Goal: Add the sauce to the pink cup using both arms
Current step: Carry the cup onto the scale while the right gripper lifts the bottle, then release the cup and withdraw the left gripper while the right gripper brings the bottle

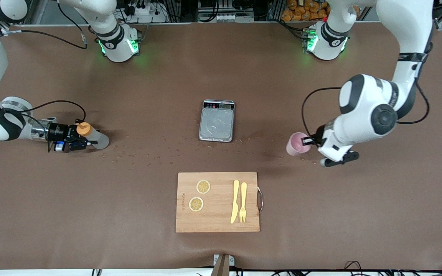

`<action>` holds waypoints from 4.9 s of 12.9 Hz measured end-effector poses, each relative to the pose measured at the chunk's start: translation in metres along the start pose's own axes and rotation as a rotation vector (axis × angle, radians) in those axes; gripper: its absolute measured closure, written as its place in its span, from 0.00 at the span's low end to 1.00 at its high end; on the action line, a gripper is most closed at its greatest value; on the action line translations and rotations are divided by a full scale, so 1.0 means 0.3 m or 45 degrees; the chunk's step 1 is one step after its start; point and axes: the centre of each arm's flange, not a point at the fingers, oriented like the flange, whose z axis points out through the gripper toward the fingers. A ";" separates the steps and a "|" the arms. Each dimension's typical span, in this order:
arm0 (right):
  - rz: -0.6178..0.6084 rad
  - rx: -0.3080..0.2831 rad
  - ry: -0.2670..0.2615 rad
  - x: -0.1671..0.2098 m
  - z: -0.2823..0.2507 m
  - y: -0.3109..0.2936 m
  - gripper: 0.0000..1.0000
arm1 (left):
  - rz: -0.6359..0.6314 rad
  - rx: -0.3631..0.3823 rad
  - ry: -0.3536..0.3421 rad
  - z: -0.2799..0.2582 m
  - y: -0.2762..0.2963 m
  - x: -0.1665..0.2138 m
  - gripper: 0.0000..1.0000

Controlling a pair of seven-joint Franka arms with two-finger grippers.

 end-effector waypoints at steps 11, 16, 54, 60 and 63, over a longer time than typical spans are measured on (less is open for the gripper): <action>0.000 -0.076 0.350 -0.461 0.052 -0.251 0.49 | -0.253 0.063 -0.080 0.297 0.570 -0.344 0.97; 0.046 -0.095 0.513 -0.676 0.168 -0.291 0.49 | -0.309 0.031 -0.054 0.370 0.695 -0.463 0.97; 0.222 -0.148 1.767 -1.382 1.140 0.004 0.56 | 0.449 0.156 0.071 -0.561 -0.020 -0.148 0.00; 0.248 -0.092 2.016 -1.390 1.339 0.098 0.57 | 0.595 0.286 0.088 -0.776 -0.269 -0.174 0.00; 0.278 -0.049 2.108 -1.335 1.415 0.071 0.57 | 0.546 0.278 0.121 -0.882 -0.351 -0.223 0.00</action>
